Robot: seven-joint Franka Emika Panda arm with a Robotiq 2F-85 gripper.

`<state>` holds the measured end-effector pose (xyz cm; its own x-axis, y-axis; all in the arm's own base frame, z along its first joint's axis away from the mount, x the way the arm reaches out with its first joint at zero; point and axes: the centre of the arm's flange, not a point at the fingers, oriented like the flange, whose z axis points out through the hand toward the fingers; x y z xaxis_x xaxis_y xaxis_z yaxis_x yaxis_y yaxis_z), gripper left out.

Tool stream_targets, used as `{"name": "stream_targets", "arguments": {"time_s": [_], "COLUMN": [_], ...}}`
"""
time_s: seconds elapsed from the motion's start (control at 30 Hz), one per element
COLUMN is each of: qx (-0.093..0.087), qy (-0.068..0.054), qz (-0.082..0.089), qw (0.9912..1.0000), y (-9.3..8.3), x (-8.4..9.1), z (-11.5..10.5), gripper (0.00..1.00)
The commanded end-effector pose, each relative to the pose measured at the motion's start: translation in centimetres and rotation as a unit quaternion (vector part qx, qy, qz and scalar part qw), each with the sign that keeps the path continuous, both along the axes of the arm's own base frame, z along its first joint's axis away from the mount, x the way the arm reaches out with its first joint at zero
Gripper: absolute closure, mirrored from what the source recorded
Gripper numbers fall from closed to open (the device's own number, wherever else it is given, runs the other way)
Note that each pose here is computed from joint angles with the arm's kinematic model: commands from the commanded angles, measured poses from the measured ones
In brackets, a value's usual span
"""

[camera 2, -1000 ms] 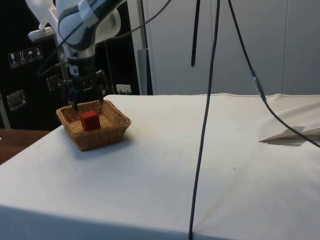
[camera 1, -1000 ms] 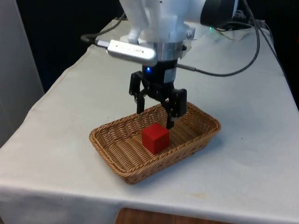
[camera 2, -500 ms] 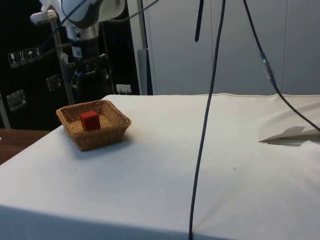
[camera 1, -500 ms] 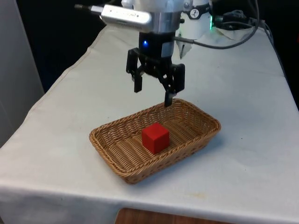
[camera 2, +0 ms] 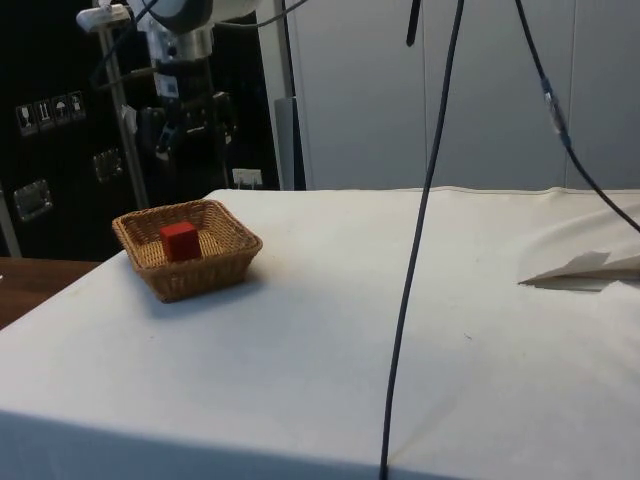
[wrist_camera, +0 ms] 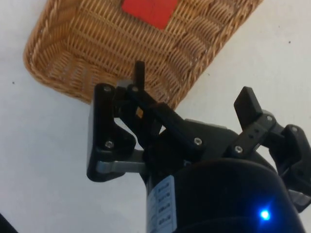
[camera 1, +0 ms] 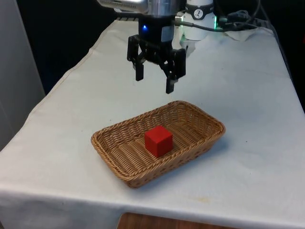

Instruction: Pick up the cube and place it into the basket.

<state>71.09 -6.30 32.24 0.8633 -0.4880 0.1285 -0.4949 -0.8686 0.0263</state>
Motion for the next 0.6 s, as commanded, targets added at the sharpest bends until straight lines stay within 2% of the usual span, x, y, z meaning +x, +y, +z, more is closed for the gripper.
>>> {"name": "stream_targets", "arguments": {"time_s": [0.0,0.2,0.23,0.27,0.53,0.57], "qx": [0.001,0.008,0.007,0.009,0.015,0.014], "qy": [-0.005,-0.005,0.002,-0.006,-0.008,-0.002], "qz": [0.002,0.001,-0.001,0.0,0.0,-0.001], "qw": [0.99998,0.99995,0.99998,0.99995,0.99985,0.9999], "y": [-0.1,-0.6,-0.4,-0.7,-1.1,-1.2], "x": [-0.7,-1.8,-1.2,-2.0,-3.4,-3.2], "z": [0.3,0.9,0.6,0.9,1.0,0.9], "gripper": [0.0,0.0,0.0,0.0,0.0,0.0]}}
